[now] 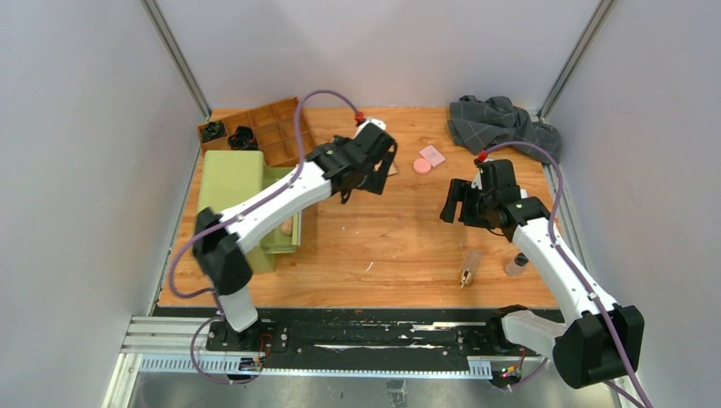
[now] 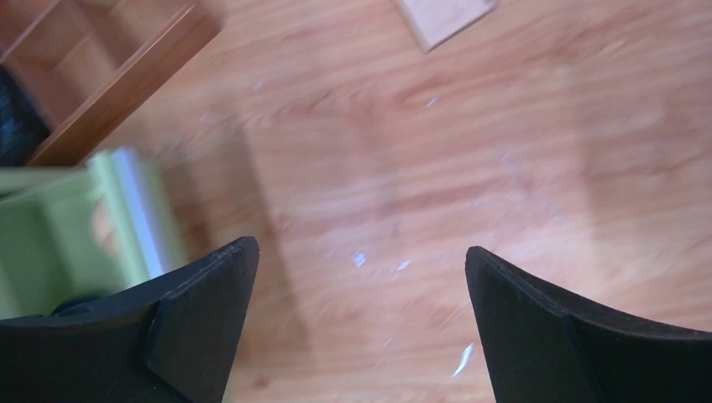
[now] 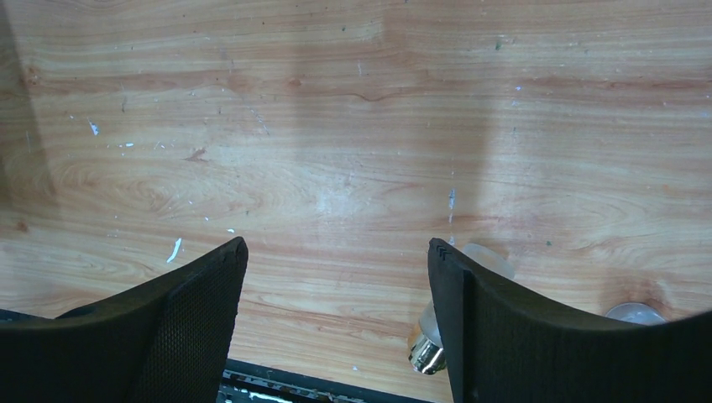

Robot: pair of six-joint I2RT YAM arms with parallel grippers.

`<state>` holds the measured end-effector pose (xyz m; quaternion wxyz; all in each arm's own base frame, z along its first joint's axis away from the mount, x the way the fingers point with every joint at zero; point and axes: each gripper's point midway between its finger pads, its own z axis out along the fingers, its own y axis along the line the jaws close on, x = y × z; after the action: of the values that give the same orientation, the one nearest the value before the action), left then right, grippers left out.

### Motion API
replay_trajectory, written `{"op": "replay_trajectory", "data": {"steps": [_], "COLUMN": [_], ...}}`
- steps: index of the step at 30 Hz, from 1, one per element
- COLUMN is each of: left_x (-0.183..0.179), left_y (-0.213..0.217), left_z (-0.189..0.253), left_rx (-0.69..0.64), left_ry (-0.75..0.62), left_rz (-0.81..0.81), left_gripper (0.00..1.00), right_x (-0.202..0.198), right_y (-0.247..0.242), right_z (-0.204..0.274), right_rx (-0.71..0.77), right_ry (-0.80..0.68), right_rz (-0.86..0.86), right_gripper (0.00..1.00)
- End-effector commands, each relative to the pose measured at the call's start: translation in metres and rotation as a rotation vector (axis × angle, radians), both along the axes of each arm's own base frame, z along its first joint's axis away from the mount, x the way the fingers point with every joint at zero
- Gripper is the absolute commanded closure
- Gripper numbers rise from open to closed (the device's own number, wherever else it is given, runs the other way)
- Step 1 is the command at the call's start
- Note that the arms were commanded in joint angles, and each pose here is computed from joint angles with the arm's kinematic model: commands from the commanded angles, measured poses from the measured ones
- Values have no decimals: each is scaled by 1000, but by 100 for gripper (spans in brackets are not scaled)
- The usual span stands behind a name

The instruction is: Organize the makeup

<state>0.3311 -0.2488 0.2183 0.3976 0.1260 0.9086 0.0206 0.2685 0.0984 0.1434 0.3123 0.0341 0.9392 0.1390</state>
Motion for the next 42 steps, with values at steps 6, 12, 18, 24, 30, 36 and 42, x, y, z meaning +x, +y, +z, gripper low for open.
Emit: {"op": "replay_trajectory", "data": {"steps": [6,12,18,24,30,36,42], "left_x": [105,149,167,172,179,175,172], "left_y": [-82,-100,-112,-108,-111,-95,-90], "left_z": [-63,-88,-122,-145,-168,-194,-204], "left_rx": [-104,-169,-251,-250,-243,-179,-168], "left_ry": [44,-19,-11,-27,-23,9,41], "left_rz": [143,282,323,382,398,437,436], "left_gripper": [2,0,2,2,0,0,20], "right_x": [-12,-26,-29,-30,-34,-34,-34], "right_y": [-8,-10,-9,-15,-13,-15,-14], "right_z": [11,0,0,5,-1,-4,-8], "right_rx": [-4,3,6,-20,-19,-32,-28], "right_ry": [-18,8,21,-2,18,19,26], "right_rz": [-23,-26,-12,-24,-6,4,8], "right_gripper": [20,19,19,19,19,19,19]}}
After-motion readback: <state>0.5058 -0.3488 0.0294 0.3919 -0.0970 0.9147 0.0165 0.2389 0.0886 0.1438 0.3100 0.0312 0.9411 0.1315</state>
